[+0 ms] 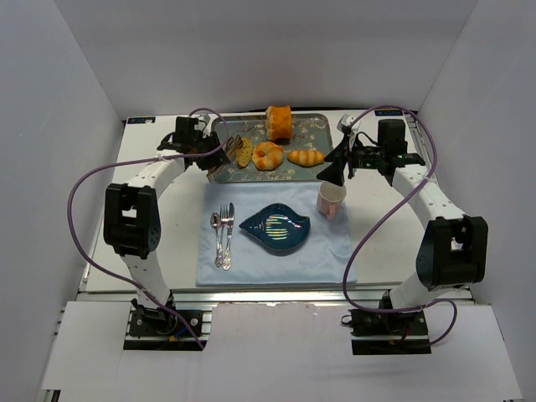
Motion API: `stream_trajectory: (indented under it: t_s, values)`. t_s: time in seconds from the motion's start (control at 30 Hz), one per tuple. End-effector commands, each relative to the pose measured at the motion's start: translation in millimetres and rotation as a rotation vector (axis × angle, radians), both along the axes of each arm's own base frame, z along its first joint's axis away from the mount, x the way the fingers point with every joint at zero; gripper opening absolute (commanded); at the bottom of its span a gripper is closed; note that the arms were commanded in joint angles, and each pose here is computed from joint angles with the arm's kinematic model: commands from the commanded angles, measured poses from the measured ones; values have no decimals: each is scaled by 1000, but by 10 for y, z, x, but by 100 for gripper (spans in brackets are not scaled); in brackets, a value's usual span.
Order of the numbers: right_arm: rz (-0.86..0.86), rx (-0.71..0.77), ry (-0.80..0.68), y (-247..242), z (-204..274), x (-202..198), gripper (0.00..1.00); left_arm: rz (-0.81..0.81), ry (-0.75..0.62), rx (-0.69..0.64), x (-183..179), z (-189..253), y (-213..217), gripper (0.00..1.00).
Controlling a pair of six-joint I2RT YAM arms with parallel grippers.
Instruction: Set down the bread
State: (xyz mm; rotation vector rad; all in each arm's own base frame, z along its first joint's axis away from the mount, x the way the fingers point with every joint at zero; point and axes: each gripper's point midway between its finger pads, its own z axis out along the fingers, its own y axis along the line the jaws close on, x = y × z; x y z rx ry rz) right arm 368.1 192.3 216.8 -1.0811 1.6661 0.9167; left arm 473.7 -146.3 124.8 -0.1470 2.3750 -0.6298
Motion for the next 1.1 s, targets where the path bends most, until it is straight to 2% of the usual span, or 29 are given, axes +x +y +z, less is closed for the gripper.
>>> stream_trajectory:
  t_s: [0.0, 0.17, 0.37, 0.47, 0.57, 0.67, 0.9, 1.03, 1.07]
  values:
    - [11, 21, -41, -11, 135, -51, 77, -30, -46, 17, 46, 174, -56, 48]
    - [9, 24, -37, -14, 140, -49, 77, -45, -12, 69, -27, 35, -20, 48]
    - [10, 25, -34, -12, 132, -50, 78, -59, -7, 66, -81, 25, -28, 47]
    - [7, 28, -36, -17, 147, -45, 78, -68, -16, 53, -86, 55, -53, 37]
    - [6, 28, -37, -16, 158, -45, 78, -71, -34, 43, -80, 127, -68, 20]
    - [8, 29, -37, -17, 161, -56, 78, -64, -72, 30, -77, 277, -72, 11]
    - [7, 29, -41, -34, 183, -79, 78, -68, -173, -23, -250, 717, -98, 3]
    - [9, 30, -39, -44, 178, -89, 78, -90, -214, -76, -509, 907, -133, 1]
    - [10, 28, -42, -44, 176, -89, 78, -96, -189, -99, -616, 836, -163, 1]
